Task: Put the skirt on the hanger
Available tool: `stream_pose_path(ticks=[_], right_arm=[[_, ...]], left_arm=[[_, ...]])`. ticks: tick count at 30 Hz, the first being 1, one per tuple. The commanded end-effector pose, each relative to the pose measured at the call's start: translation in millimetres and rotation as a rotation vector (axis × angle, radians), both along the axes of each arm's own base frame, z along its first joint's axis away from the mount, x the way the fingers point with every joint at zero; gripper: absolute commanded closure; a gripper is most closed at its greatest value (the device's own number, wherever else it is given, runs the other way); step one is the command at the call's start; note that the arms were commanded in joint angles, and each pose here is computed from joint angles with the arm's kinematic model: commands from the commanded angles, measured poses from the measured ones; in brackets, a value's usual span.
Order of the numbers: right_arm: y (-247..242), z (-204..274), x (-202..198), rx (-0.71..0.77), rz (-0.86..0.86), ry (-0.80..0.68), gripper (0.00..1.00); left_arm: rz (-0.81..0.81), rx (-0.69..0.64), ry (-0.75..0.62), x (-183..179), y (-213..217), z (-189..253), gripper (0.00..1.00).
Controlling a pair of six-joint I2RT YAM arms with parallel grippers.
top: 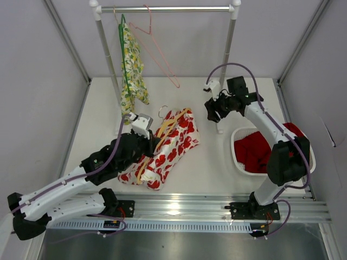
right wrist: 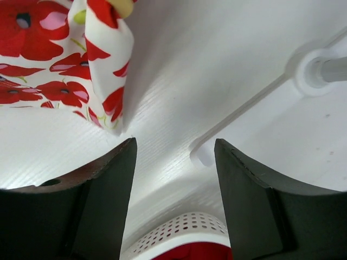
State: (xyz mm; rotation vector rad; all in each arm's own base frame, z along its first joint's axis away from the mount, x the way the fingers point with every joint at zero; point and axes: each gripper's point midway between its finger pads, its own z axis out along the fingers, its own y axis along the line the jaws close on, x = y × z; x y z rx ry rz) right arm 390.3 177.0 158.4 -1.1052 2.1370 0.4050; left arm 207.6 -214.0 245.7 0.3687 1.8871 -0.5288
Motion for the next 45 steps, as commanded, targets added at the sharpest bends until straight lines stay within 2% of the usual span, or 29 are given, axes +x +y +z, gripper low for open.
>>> stream_pose_path(ticks=[1, 2, 3, 8, 11, 12, 13, 15, 16, 17, 21, 30, 38, 45], right_arm=[[-4.5, 70.4, -2.7, 0.128, -0.039, -0.061, 0.34], [-5.2, 79.9, -4.1, 0.149, -0.039, -0.066, 0.34], [-1.8, 104.6, -7.2, 0.2, -0.023, -0.094, 0.33], [6.3, 168.5, -16.5, 0.297, -0.005, -0.167, 0.3], [9.2, 196.2, -19.4, 0.34, -0.006, -0.201, 0.28], [10.2, 200.8, -20.2, 0.349, -0.006, -0.208, 0.28], [11.4, 208.6, -20.2, 0.365, -0.01, -0.224, 0.27], [14.7, 219.5, -20.3, 0.375, -0.007, -0.249, 0.27], [15.2, 226.7, -19.1, 0.387, -0.016, -0.259, 0.27], [15.6, 230.2, -18.8, 0.392, -0.015, -0.266, 0.27], [17.5, 238.5, -20.8, 0.416, -0.014, -0.272, 0.27], [32.7, 256.1, -22.3, 0.491, 0.01, -0.288, 0.26], [103.7, 289.5, -13.4, 0.533, 0.087, -0.404, 0.23], [151.9, 287.3, 16.3, 0.53, 0.081, -0.47, 0.21]], left_arm=[[0.061, -0.033, -0.024, -0.2, 7.1, 42.7, 1.0], [0.077, -0.077, -0.024, -1.3, 8.2, 61.2, 1.0], [0.094, -0.049, -0.001, -2.9, 13.9, 56.3, 1.0], [0.122, -0.088, 0.052, -9.3, 15.0, 74.3, 1.0], [0.154, -0.087, 0.067, -10.2, 19.1, 89.1, 1.0], [0.169, -0.037, 0.094, -9.6, 20.0, 79.5, 1.0], [0.188, -0.061, 0.078, -8.4, 22.4, 97.0, 1.0], [0.223, -0.007, 0.118, -8.0, 25.9, 87.8, 1.0], [0.262, -0.048, 0.107, -5.8, 30.9, 105.6, 1.0], [0.284, -0.014, 0.123, -7.1, 36.9, 100.8, 1.0], [0.354, -0.016, 0.121, -3.3, 47.1, 122.6, 1.0], [0.44, -0.096, 0.025, 12.5, 53.7, 168.2, 1.0], [0.473, -0.1, 0.03, 31.7, 48.7, 167.4, 1.0], [0.47, -0.119, 0.024, 45.5, 43.1, 166.0, 1.0]])
